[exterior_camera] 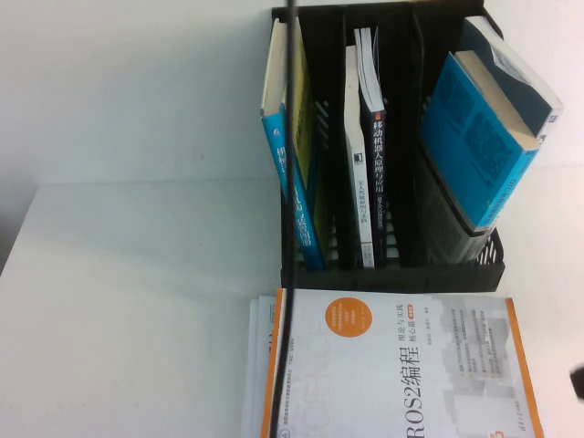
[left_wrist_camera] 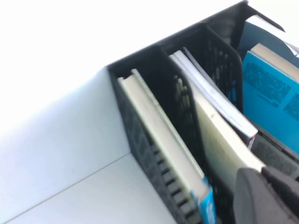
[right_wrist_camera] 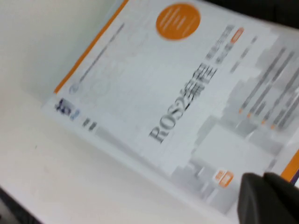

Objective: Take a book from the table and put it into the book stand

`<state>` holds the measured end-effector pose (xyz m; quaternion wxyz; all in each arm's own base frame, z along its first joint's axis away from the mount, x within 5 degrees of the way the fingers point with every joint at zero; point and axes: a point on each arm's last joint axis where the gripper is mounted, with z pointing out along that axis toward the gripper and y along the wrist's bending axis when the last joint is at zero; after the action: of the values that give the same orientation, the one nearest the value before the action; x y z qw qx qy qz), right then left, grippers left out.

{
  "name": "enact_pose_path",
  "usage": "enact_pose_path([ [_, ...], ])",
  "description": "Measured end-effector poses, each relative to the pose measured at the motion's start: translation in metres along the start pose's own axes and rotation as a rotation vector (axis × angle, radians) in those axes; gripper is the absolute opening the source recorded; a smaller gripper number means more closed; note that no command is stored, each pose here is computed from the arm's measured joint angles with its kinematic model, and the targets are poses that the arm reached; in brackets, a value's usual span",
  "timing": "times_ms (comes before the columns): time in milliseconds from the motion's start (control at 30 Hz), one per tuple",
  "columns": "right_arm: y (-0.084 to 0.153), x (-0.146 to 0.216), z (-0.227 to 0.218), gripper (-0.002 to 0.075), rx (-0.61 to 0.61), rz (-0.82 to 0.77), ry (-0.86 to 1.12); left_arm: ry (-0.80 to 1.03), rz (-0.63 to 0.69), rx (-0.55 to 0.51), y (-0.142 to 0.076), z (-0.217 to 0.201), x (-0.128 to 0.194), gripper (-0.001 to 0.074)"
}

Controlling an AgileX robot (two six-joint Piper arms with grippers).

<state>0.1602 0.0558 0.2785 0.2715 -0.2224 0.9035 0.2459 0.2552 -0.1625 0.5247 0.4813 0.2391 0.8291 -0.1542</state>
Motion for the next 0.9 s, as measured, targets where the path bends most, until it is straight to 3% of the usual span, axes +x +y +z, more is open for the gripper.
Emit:
enact_pose_path([
  [133,0.000,0.014,-0.001,-0.0003,0.010,0.044,0.156,-0.033,0.012,-0.025,0.001,-0.044,0.016,0.0001],
  [333,-0.019,0.026,-0.013,-0.0003,0.289,0.139,0.233,-0.038,0.020,-0.037,0.003,-0.066,0.079,0.0001],
  [533,-0.024,0.017,-0.035,-0.0003,0.508,0.214,-0.023,-0.072,0.007,-0.028,0.003,-0.074,0.165,0.0001],
  [733,-0.005,0.012,-0.062,-0.0003,0.545,0.075,-0.372,-0.183,-0.041,0.002,0.002,-0.061,0.251,0.0000],
  [900,0.010,0.039,-0.072,-0.0003,0.559,0.005,-0.492,-0.304,-0.153,0.035,0.002,-0.054,0.292,0.0000],
])
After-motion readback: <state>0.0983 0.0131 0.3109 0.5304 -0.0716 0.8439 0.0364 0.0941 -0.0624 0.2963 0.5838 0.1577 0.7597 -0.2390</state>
